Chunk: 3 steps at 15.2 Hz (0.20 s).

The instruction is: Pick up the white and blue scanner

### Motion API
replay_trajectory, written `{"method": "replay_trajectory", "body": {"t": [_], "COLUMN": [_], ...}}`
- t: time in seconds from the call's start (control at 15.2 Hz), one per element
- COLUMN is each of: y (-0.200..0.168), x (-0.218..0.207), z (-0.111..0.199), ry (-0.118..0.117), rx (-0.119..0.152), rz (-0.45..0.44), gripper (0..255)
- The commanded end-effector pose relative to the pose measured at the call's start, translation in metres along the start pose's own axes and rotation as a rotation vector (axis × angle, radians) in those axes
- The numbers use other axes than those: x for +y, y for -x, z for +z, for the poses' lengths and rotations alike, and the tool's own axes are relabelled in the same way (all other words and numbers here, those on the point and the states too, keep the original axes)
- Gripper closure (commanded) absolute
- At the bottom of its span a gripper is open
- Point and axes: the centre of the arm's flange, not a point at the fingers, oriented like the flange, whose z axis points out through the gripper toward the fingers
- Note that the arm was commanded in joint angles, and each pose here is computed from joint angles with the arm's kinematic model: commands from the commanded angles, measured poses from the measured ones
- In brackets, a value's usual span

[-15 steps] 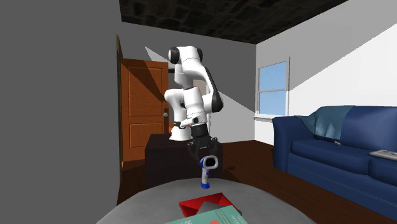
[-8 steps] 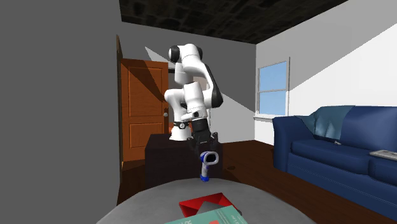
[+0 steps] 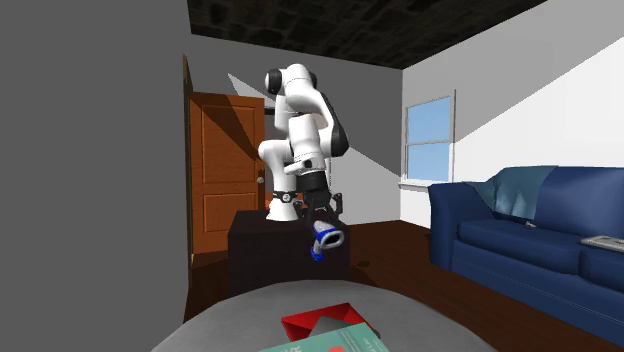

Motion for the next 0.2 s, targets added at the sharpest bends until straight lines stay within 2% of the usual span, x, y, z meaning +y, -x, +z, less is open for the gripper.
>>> {"method": "replay_trajectory", "body": {"t": [0.0, 0.13], "y": [-0.0025, -0.0027], "x": [-0.002, -0.0021], "z": [-0.0107, -0.0115], "ry": [0.0, 0.0], "rx": [0.0, 0.0], "rz": [0.0, 0.0], "gripper": [255, 255]}}
